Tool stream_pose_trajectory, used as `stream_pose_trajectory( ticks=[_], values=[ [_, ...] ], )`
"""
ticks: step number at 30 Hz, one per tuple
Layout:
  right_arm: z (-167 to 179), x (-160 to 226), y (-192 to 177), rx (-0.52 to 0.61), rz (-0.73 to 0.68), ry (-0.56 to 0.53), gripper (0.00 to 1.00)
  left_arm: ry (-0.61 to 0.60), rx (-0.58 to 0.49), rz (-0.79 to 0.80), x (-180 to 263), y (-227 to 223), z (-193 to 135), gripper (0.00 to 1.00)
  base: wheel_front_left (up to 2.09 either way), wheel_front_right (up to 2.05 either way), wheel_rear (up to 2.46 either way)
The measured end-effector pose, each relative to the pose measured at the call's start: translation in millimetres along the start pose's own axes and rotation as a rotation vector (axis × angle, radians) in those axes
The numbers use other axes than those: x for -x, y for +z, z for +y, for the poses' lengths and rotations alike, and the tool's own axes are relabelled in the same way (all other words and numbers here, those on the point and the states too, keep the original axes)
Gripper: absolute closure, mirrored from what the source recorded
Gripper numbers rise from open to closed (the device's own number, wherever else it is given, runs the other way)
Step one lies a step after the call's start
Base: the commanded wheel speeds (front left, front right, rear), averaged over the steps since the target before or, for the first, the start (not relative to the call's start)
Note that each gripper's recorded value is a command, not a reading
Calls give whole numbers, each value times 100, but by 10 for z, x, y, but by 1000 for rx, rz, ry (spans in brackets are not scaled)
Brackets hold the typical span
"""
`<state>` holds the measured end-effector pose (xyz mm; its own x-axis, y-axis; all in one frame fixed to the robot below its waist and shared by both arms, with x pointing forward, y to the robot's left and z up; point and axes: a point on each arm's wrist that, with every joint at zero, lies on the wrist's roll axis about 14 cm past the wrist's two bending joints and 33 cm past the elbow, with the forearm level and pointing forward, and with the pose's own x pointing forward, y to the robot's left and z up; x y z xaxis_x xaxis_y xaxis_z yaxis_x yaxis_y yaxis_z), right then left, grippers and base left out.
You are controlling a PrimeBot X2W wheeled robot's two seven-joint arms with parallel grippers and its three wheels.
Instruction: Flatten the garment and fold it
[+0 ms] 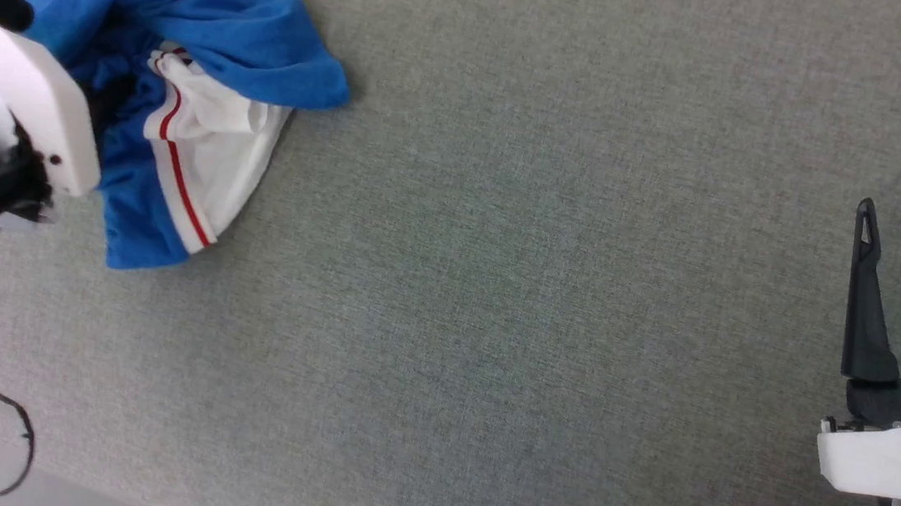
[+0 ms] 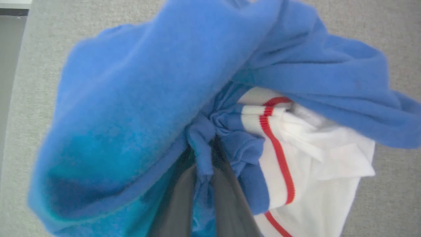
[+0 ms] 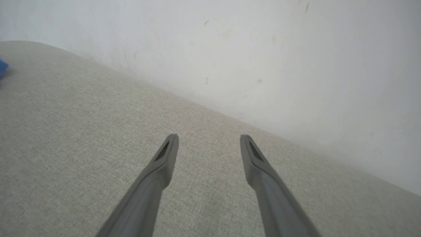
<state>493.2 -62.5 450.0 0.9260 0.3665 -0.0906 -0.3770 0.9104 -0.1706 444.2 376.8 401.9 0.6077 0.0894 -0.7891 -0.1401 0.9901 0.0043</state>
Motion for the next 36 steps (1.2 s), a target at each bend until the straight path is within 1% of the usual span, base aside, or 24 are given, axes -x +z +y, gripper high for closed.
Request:
stream_pose_trajectory(
  ticks=[3,9,12,15,22,25,28,32,36],
  values=[
    [-2,22,80,-6,-24,-1,0,23,-14,-57,131,160,105,100,0,0,0],
    [-48,98,300,-22,-93,-19,0,81,-69,-228,598,731,334,100,0,0,0],
    [-97,161,425,-36,-128,-33,0,76,-94,-358,907,1111,302,100,0,0,0],
    [-184,245,540,-71,-164,-59,0,64,-134,-504,1297,1523,199,100,0,0,0],
    [-360,523,800,-111,-243,-114,0,9,-197,-841,2458,2337,-218,100,0,0,0],
    [-429,648,900,-122,-276,-138,0,-36,-215,-974,2983,2587,-482,100,0,0,0],
    [-516,757,991,-122,-308,-167,0,-114,-221,-1085,3422,2758,-820,100,0,0,0],
    [-646,895,1026,-119,-327,-212,0,-226,-230,-1178,3784,2897,-1282,100,0,0,0],
    [-792,1036,1043,-118,-340,-261,0,-357,-234,-1194,3886,2911,-1763,100,0,0,0]
  ],
)
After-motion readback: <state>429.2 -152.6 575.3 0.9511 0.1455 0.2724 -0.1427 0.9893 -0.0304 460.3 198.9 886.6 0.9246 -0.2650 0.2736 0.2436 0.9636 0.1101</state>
